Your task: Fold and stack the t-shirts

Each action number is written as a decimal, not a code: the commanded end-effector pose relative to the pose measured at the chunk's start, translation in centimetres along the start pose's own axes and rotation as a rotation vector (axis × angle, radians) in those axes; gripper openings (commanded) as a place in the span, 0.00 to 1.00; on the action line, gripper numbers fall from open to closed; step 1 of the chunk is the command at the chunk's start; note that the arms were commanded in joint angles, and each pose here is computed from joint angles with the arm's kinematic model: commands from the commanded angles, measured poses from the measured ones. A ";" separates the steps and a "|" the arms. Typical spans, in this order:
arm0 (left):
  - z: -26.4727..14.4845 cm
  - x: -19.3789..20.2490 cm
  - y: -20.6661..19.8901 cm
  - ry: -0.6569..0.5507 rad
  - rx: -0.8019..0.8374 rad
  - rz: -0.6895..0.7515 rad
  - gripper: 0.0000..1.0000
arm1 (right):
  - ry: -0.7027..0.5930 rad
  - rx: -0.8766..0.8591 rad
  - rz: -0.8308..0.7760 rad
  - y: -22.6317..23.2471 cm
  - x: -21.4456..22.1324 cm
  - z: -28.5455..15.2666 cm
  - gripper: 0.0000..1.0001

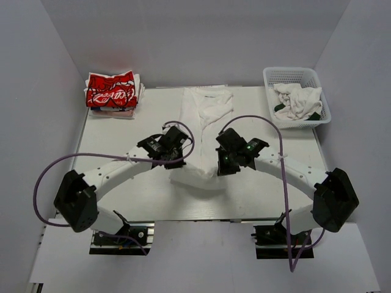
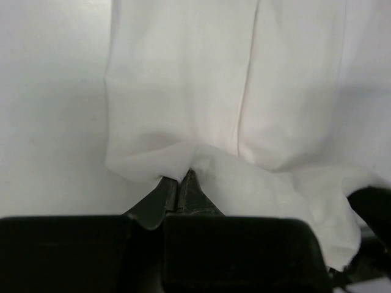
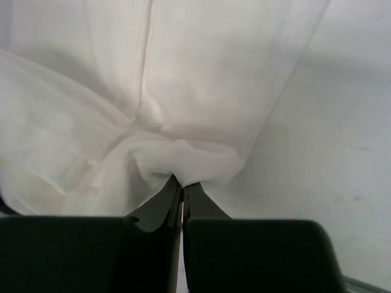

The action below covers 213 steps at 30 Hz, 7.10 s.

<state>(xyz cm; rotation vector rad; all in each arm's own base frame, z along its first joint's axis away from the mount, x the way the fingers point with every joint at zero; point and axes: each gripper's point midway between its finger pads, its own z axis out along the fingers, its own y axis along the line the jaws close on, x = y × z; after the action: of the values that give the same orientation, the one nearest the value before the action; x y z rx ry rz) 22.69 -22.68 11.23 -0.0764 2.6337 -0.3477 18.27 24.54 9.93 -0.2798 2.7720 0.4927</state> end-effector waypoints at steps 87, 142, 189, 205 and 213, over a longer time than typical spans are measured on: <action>13.3 -6.4 7.0 0.088 0.157 -0.103 0.00 | -0.090 -0.358 0.254 -5.0 -7.7 9.5 0.62; -4.3 -23.2 5.0 -0.560 0.025 -0.289 0.00 | -0.415 -0.384 0.034 -0.7 -21.0 -6.3 0.00; 13.7 -6.1 2.7 0.087 0.412 0.002 1.00 | -0.149 -0.444 0.349 -4.8 -18.4 12.8 0.90; -0.8 -7.7 0.6 -0.285 0.418 0.061 1.00 | -0.422 -0.447 -0.094 0.5 -15.6 -0.4 0.90; 3.9 -13.2 0.9 -0.353 0.308 0.031 1.00 | -0.272 -0.555 -0.033 0.3 -9.5 3.8 0.90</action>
<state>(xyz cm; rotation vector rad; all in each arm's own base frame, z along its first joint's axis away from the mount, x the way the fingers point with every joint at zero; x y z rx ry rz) 33.54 -20.97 14.89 0.0161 2.1935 -0.7205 28.64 27.88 12.81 -0.3864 2.2539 1.1828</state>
